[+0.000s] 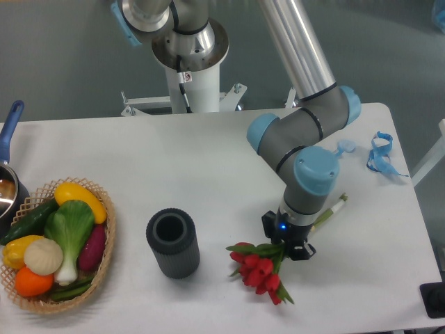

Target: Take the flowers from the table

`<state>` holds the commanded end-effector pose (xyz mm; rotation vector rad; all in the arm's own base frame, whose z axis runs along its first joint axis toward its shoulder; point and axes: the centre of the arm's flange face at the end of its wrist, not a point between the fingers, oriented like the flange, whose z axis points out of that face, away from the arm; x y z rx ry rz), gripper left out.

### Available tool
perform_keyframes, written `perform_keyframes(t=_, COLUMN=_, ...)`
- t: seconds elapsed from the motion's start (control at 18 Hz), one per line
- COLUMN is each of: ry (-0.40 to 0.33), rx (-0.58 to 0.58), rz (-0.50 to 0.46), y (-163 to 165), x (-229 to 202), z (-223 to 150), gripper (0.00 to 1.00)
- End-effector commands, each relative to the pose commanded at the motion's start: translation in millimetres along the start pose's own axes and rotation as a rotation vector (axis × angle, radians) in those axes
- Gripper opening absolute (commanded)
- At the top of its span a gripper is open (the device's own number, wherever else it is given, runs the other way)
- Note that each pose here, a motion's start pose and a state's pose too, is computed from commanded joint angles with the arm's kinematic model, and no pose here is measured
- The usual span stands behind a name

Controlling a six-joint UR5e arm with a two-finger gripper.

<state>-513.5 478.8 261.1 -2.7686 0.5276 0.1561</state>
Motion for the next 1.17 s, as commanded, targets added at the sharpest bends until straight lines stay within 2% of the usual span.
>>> perform_keyframes(t=0.11, ry=-0.046, rx=0.062, rz=-0.016, y=-2.8, x=-4.3, z=-41.9, gripper=0.19)
perform_keyframes(t=0.22, ry=-0.086, rx=0.146, rz=-0.059, y=-19.2, x=1.5, z=-86.1, gripper=0.2)
perform_keyframes(t=0.56, ry=-0.079, rx=0.479, rz=-0.217, y=-49.1, x=10.5, z=-167.5, gripper=0.2)
perform_keyframes(t=0.67, ry=-0.071, rx=0.554, rz=-0.237, y=-53.2, x=12.3, z=-184.3, gripper=0.2)
perform_keyframes(t=0.89, ry=-0.068, rx=0.613, rz=-0.24, y=-49.3, x=9.4, z=-196.1, gripper=0.2)
perform_keyframes(t=1.17, ry=-0.074, rx=0.634, rz=-0.245, y=-48.5, x=7.2, z=-205.3, gripper=0.2)
